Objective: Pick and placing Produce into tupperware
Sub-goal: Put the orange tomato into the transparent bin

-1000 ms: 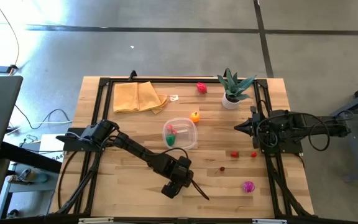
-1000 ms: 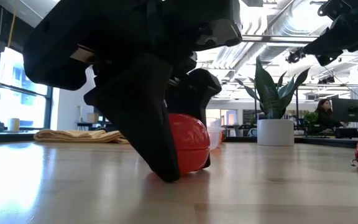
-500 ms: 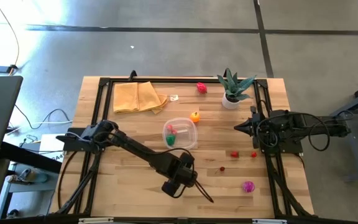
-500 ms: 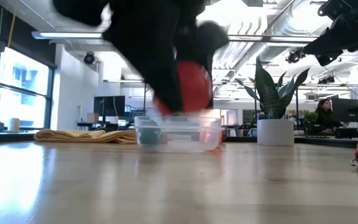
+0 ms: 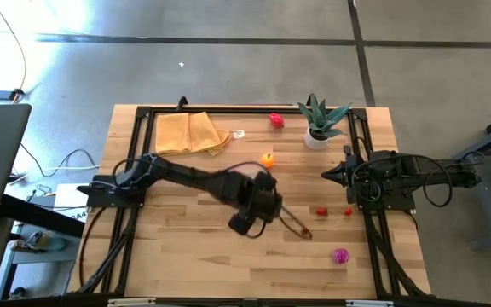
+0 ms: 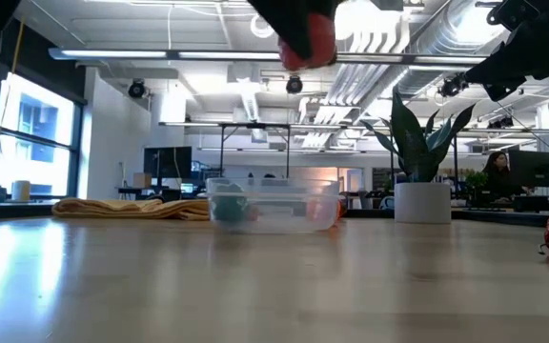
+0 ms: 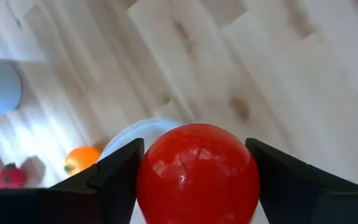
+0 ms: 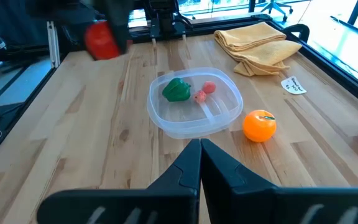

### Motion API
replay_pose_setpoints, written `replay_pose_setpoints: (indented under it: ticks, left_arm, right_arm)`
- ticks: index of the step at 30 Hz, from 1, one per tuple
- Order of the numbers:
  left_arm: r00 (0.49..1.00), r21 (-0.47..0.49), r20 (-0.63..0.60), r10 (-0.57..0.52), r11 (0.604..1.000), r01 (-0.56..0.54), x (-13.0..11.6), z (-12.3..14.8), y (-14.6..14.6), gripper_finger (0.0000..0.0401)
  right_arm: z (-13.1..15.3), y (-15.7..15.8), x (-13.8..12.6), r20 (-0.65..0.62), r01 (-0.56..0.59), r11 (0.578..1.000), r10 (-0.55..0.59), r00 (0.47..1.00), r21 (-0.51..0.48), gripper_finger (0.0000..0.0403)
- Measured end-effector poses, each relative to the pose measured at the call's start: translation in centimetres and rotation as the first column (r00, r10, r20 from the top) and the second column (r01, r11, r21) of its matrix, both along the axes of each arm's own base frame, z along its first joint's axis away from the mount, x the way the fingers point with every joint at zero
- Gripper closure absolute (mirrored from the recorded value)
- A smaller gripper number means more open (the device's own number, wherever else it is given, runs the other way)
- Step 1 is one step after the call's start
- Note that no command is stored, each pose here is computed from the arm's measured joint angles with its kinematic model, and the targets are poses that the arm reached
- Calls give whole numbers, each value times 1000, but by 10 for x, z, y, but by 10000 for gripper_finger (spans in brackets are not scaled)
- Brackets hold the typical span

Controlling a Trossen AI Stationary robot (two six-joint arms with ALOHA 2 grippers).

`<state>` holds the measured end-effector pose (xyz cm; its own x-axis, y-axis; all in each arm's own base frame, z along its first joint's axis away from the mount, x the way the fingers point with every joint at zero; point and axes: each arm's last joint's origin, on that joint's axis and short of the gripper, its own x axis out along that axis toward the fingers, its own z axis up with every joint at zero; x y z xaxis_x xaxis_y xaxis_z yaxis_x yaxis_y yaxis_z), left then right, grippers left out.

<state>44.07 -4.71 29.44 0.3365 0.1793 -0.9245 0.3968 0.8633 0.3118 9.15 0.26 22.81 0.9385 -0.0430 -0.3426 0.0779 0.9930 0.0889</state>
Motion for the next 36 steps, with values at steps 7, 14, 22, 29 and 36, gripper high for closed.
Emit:
replay_pose_setpoints:
  ticks: [7,14,22,29,36]
  left_arm:
    - [998,-54,-53,25,998,-27,2,-9,63,163]
    - [998,-121,-58,9,992,-16,4,-38,102,138]
    - [995,-133,-91,28,990,-40,-1,-74,126,162]
    - [995,-173,-94,36,984,-52,-6,-107,131,130]
    - [991,-171,-125,56,982,-77,-13,-131,129,147]
  right_arm:
    - [0,0,0,0,0,1000,0,1000,0,402]
    - [0,0,0,0,0,1000,0,1000,0,402]
    - [0,0,0,0,0,1000,0,1000,0,402]
    - [0,0,0,0,0,1000,0,1000,0,402]
    - [0,0,0,0,0,1000,0,1000,0,402]
